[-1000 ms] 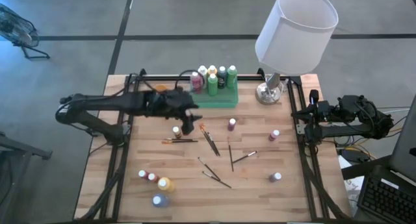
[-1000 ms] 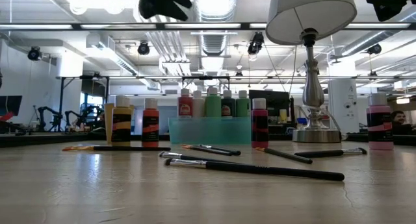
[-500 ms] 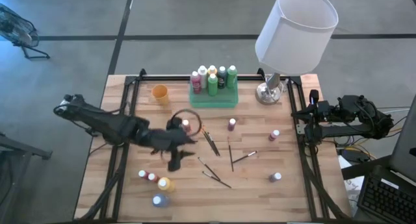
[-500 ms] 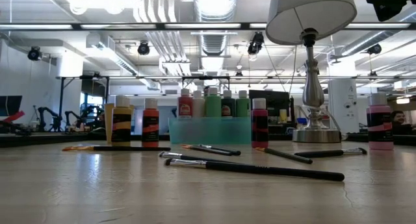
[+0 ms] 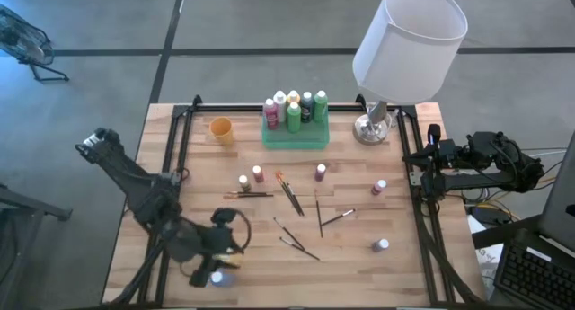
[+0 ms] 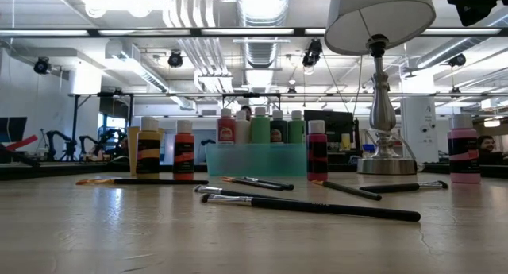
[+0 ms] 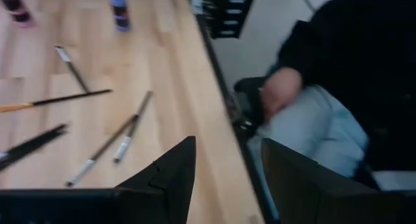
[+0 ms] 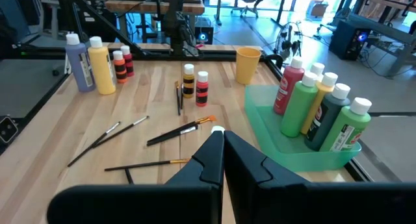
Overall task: Pick & Place Paint Supplies
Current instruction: Put the large purple paint bottle into the green bin
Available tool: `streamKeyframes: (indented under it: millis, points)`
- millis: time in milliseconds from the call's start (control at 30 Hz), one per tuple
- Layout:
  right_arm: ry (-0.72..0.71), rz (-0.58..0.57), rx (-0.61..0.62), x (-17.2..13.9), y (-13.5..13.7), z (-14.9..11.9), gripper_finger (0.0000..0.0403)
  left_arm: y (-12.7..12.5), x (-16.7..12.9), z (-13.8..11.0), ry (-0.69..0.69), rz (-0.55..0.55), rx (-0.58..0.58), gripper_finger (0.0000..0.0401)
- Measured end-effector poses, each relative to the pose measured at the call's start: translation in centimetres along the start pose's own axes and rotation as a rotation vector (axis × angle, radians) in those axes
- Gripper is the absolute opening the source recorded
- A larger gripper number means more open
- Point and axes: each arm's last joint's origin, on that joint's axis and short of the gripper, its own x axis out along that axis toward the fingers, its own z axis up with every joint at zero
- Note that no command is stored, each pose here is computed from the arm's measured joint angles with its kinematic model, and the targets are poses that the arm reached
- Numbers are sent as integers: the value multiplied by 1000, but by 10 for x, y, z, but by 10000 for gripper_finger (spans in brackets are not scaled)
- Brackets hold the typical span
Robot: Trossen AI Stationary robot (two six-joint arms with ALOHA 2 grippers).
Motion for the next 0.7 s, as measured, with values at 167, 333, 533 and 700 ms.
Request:
streamKeyframes:
  millis: [167, 333, 533, 700]
  points:
    - [0, 0, 0, 0, 0, 0, 8, -17, -5, -8, 2, -32, -14, 179]
    - [0, 0, 0, 0, 0, 0, 8, -29, -9, -15, -7, -37, -33, 179]
    - [0, 0, 0, 0, 0, 0, 8, -46, -18, -26, -33, -27, -45, 179]
    - [0, 0, 0, 0, 0, 0, 8, -61, -26, -36, -74, -6, -96, 179]
